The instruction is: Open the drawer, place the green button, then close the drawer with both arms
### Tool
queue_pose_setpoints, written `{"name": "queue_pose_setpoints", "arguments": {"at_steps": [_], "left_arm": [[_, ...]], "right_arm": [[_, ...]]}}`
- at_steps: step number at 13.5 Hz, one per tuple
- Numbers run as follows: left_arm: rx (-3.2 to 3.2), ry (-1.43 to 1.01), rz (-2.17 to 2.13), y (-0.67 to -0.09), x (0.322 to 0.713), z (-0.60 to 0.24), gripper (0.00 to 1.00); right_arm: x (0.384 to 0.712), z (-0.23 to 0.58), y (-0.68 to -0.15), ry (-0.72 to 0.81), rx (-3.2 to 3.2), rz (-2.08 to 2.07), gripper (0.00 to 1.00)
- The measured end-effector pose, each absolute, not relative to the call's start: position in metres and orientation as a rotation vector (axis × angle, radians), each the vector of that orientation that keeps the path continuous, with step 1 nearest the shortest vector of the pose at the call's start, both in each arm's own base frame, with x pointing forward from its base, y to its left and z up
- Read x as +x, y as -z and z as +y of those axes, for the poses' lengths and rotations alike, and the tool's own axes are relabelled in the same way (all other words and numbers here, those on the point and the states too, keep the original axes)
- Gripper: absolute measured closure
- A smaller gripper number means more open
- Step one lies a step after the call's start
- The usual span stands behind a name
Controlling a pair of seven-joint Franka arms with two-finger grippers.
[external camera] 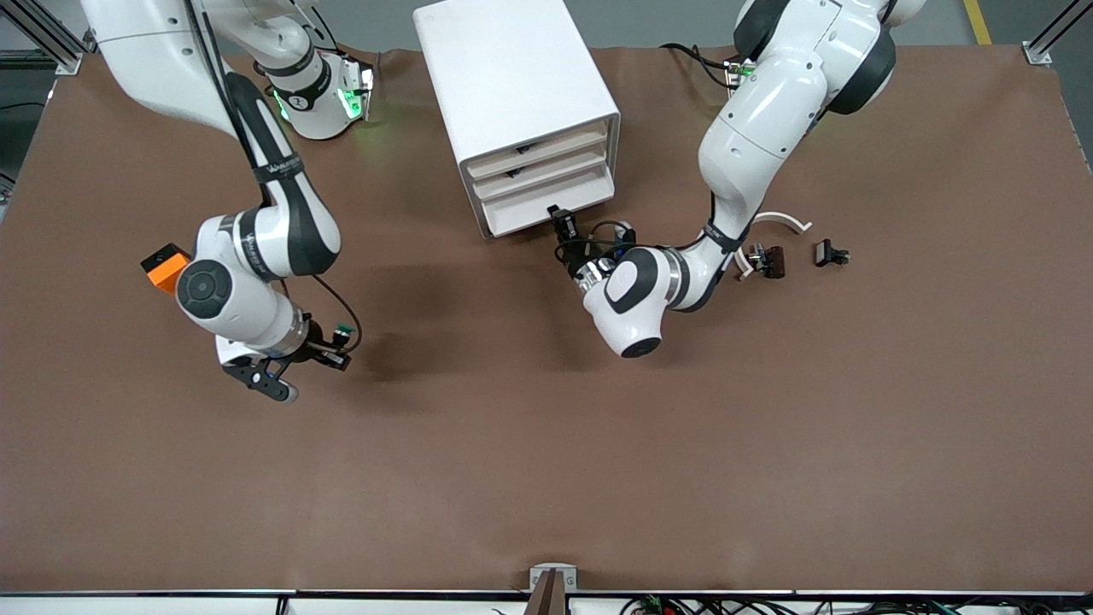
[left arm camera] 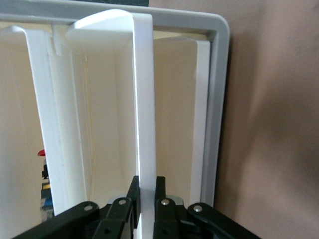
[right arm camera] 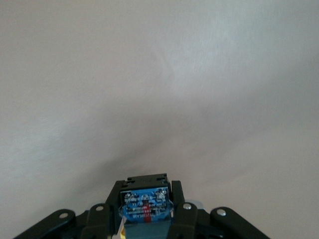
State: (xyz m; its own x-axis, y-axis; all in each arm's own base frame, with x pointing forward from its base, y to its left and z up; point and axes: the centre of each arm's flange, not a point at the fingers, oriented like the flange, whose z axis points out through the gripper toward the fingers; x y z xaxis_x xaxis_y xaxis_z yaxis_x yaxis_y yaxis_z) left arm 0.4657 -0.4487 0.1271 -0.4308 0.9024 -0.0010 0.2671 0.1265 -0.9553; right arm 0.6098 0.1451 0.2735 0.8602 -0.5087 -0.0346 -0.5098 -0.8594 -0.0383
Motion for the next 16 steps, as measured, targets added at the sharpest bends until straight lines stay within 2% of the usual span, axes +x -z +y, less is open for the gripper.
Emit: {"name": "queue_pose_setpoints", "arguments": {"at_steps": [7, 16], "left_arm": [[-1.146, -1.323, -1.865, -0.132, 0.488, -0.441, 0.86], [-1.147, -1.342, -1.924, -0.136, 0.507, -0.431, 0.86]], "right_arm": [[0.566, 0.253, -0.312, -0.084, -2.892, 1.135, 0.58], [0.497, 0.375, -0.344, -0.137, -2.878, 1.279, 0.58]]}}
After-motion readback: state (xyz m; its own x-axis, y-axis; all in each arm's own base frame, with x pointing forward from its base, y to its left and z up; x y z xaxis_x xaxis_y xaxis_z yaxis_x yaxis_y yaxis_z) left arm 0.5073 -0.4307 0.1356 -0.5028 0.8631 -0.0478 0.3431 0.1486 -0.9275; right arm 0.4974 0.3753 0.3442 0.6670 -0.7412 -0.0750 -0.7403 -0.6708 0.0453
